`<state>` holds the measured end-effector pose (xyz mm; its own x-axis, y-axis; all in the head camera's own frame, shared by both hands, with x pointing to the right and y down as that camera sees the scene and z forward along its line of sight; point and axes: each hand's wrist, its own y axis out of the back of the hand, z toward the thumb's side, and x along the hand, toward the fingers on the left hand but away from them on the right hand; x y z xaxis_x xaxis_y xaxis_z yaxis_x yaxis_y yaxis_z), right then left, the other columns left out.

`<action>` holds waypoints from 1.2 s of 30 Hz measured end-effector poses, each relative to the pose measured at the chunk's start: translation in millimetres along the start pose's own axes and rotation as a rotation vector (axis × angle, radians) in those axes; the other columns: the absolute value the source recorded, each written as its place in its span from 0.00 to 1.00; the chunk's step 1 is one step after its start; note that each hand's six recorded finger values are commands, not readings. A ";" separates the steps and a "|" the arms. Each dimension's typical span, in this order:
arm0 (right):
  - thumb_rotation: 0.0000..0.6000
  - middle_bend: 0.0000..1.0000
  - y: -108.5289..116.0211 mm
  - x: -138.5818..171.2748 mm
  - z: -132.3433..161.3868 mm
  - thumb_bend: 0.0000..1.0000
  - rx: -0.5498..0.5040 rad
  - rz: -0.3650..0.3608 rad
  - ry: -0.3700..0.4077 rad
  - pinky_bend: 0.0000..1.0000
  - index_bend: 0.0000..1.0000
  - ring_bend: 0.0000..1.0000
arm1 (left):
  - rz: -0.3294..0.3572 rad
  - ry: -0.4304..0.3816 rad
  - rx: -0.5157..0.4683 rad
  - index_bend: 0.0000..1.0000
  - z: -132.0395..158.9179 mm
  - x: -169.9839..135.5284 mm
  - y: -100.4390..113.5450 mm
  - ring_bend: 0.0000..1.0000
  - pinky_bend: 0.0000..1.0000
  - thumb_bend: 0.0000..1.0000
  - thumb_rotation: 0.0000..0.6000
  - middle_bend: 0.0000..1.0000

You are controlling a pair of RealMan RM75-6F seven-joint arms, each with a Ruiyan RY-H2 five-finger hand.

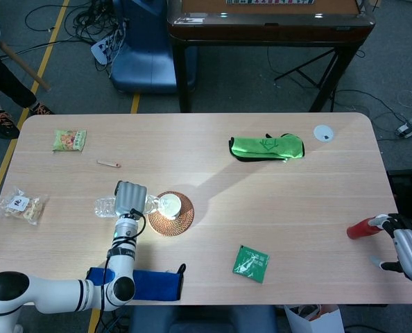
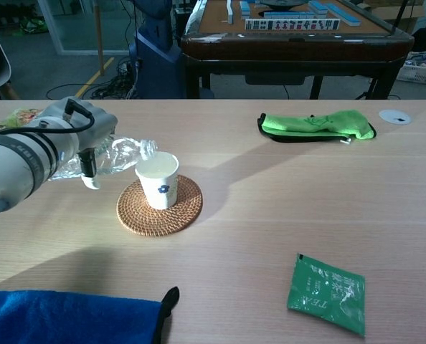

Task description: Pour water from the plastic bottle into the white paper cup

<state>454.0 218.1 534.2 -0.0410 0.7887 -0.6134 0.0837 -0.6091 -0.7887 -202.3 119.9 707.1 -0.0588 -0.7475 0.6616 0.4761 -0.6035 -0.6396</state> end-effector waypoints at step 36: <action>1.00 0.30 -3.1 0.3 1.8 0.13 0.007 0.011 0.001 0.24 0.33 0.16 | 0.104 0.185 -0.922 0.70 -72.4 4.3 -39.9 0.56 0.49 0.07 1.00 0.83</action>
<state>451.9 220.1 536.4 -0.0390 0.7822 -0.6219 0.0770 -0.6181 -0.7823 -285.0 120.7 707.2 -0.2315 -0.7942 0.5618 -0.3897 -0.4534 -0.8016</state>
